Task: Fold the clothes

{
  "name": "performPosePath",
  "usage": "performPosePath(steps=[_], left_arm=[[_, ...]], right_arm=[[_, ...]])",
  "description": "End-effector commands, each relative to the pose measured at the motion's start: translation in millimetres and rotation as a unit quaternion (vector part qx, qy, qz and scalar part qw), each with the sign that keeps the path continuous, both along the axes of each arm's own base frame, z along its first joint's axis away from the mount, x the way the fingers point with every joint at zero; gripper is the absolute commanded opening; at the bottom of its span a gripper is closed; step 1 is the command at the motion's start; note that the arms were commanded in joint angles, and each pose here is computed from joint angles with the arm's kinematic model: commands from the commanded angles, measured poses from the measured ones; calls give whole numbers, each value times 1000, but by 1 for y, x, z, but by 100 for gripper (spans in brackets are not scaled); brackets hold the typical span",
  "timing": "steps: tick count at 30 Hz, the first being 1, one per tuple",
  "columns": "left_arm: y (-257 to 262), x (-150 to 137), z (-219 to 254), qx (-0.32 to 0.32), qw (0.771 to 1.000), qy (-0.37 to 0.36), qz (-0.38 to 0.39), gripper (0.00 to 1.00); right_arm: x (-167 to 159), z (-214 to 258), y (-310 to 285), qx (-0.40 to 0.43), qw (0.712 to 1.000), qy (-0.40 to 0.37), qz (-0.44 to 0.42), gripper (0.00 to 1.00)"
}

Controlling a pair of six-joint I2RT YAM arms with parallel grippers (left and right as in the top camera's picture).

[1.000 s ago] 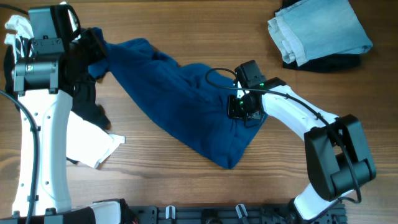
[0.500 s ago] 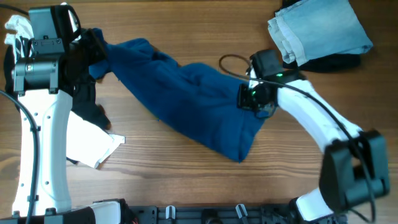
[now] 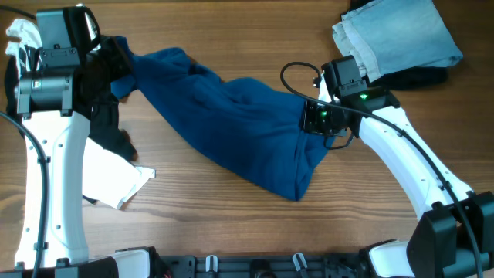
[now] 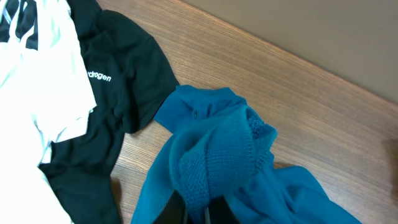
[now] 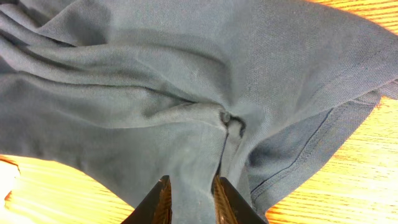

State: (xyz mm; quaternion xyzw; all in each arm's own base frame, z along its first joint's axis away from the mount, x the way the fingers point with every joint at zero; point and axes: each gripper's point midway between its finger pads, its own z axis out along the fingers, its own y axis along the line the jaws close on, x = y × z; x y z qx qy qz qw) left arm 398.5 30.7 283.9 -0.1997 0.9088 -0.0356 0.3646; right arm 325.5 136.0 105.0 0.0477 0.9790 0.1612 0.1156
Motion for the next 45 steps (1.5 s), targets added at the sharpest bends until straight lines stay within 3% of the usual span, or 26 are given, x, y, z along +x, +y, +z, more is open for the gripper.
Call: performPosePath(steps=[1,8,14,24,30,37,42,45], left_arm=[[4,1,3,11,1000,-3,1,4],[4,1,3,9,1000,-3,0,4],[3,0,1,8,1000,1,1,4],[3,0,2,8,1000,0,1,4],[3,0,2,8,1000,0,1,4],[3,0,2,8,1000,0,1,4],[3,0,2,8,1000,0,1,4],[3,0,2,8,1000,0,1,4]], right_arm=[[-3,-11,-4,-11,1000,1,-1,25],[16,-38,5,-6,999,-24,35,49],[15,-78,12,-3,998,16,56,50],[13,-86,-3,-41,998,29,32,50],[10,-88,22,13,997,34,65,45],[0,-98,33,9,995,49,86,38],[6,-100,30,-2,996,40,81,22],[11,-99,28,0,997,30,77,21]])
